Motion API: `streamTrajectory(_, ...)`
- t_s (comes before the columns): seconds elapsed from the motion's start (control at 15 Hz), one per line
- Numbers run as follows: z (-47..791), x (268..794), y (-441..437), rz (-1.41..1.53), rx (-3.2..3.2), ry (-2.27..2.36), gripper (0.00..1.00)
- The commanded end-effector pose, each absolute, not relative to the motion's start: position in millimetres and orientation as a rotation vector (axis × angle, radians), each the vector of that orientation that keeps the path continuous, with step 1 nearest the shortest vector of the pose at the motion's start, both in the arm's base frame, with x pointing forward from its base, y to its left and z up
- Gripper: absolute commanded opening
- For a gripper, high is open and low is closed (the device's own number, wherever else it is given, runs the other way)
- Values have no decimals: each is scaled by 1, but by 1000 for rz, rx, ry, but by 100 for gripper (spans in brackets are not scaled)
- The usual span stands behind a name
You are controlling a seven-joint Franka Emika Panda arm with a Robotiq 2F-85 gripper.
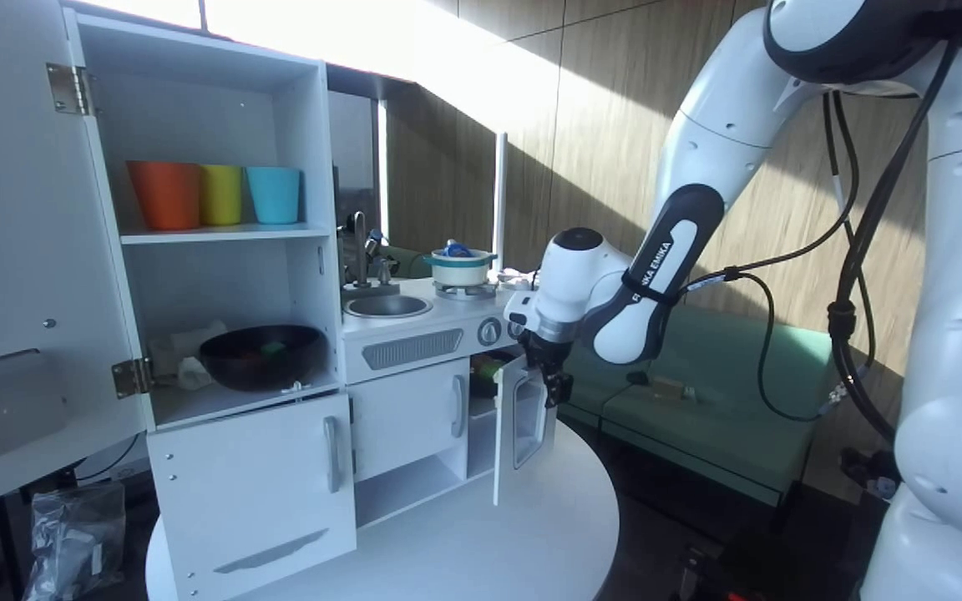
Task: Open the cabinet door on the left and pull out the black bowl
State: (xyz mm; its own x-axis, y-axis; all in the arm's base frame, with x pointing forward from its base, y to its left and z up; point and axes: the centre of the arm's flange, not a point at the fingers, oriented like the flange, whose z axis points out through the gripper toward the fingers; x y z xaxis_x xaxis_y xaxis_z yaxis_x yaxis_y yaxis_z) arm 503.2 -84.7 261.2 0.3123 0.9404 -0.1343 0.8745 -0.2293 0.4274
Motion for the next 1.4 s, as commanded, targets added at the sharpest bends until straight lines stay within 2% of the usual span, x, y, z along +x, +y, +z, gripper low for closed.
streamTrajectory(0.0,260,471,-101,170,2256,1489,100)
streamTrajectory(0.4,280,413,-138,247,2432,1151,100)
streamTrajectory(0.67,303,393,-153,327,2438,874,100)
streamTrajectory(1.07,360,386,-133,448,2354,543,100)
streamTrajectory(1.33,354,409,-99,523,2415,813,100)
